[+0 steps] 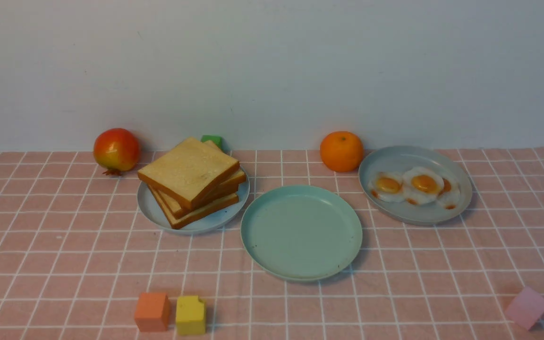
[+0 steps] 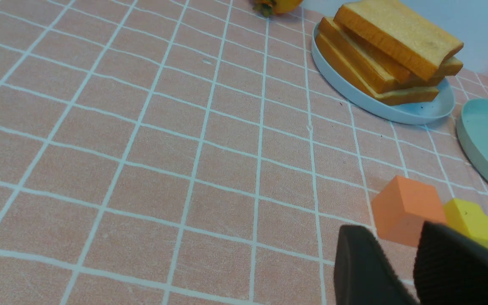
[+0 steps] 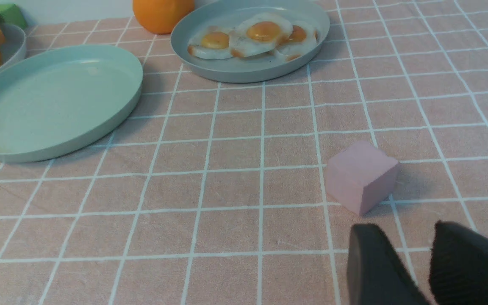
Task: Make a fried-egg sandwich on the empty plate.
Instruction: Use the left arm to grab a slice of bread
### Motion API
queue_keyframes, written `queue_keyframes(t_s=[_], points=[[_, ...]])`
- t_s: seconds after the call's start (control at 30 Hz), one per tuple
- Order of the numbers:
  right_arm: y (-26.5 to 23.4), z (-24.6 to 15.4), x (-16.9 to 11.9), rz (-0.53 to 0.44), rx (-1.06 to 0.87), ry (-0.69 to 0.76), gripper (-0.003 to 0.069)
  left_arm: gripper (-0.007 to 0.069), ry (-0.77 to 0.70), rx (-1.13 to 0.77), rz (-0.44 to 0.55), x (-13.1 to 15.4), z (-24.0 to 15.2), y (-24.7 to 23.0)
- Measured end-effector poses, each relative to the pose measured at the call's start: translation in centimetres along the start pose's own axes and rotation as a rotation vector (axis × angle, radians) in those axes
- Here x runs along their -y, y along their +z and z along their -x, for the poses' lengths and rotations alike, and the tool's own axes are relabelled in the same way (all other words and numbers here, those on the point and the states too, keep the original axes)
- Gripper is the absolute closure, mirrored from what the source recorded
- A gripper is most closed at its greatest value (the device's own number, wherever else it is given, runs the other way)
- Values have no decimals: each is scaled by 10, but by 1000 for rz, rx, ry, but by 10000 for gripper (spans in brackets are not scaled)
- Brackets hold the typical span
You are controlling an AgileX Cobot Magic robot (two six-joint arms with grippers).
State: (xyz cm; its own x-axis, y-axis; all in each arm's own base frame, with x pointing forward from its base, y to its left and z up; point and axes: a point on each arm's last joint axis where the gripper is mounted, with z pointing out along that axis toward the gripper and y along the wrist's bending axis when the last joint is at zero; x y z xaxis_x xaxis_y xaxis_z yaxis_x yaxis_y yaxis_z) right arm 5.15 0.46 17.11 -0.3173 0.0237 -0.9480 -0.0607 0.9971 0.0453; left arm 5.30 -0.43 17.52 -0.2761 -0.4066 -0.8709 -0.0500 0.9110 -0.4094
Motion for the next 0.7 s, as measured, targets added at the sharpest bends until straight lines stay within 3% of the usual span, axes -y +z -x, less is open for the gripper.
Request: queue_keyframes(t_s=[0.37, 0.47, 0.7], points=[[0, 0, 0, 0, 0, 0, 419, 386, -35, 7, -13, 1, 0, 0], [0, 0, 0, 0, 0, 0, 419, 386, -131, 18, -46, 4, 1, 0], [0, 0, 0, 0, 0, 0, 419, 386, -503, 89, -173, 12, 10, -1]])
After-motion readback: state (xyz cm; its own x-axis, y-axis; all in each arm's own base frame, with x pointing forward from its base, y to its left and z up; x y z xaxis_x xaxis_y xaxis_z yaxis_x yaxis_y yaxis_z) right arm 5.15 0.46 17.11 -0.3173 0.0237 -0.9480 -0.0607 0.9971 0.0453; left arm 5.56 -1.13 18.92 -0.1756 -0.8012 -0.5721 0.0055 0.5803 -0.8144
